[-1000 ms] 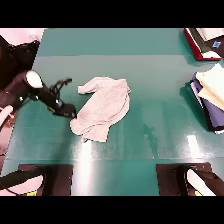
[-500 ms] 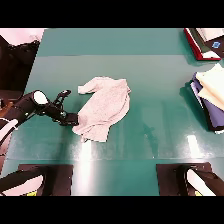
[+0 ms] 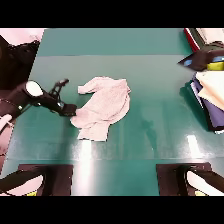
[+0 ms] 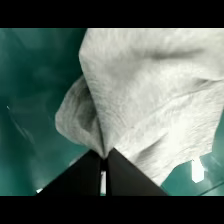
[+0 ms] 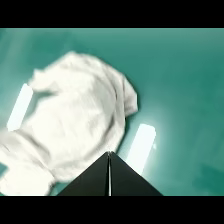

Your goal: Fold the shirts.

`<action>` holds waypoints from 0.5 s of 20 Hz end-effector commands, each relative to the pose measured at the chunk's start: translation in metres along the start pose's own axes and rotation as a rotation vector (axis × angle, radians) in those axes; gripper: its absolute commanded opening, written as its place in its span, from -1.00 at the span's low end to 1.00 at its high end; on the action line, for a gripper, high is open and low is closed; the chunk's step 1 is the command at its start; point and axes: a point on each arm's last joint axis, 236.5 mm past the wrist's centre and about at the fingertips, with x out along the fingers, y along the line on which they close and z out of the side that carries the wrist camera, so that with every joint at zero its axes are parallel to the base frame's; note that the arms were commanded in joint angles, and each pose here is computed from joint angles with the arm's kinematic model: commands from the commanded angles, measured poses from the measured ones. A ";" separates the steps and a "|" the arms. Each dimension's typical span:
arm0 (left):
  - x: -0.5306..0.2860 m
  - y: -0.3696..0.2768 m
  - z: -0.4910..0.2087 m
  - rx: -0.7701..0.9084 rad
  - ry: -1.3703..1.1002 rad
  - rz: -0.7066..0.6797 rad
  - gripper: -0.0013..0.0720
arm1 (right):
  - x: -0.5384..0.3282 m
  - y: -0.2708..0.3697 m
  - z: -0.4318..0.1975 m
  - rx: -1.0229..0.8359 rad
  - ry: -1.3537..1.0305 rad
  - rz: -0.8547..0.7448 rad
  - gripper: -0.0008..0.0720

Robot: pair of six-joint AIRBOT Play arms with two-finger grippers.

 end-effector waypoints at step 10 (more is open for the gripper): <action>-0.120 -0.007 0.040 0.176 -0.171 0.181 -0.90 | 0.242 -0.004 -0.100 -0.075 0.415 -0.028 0.17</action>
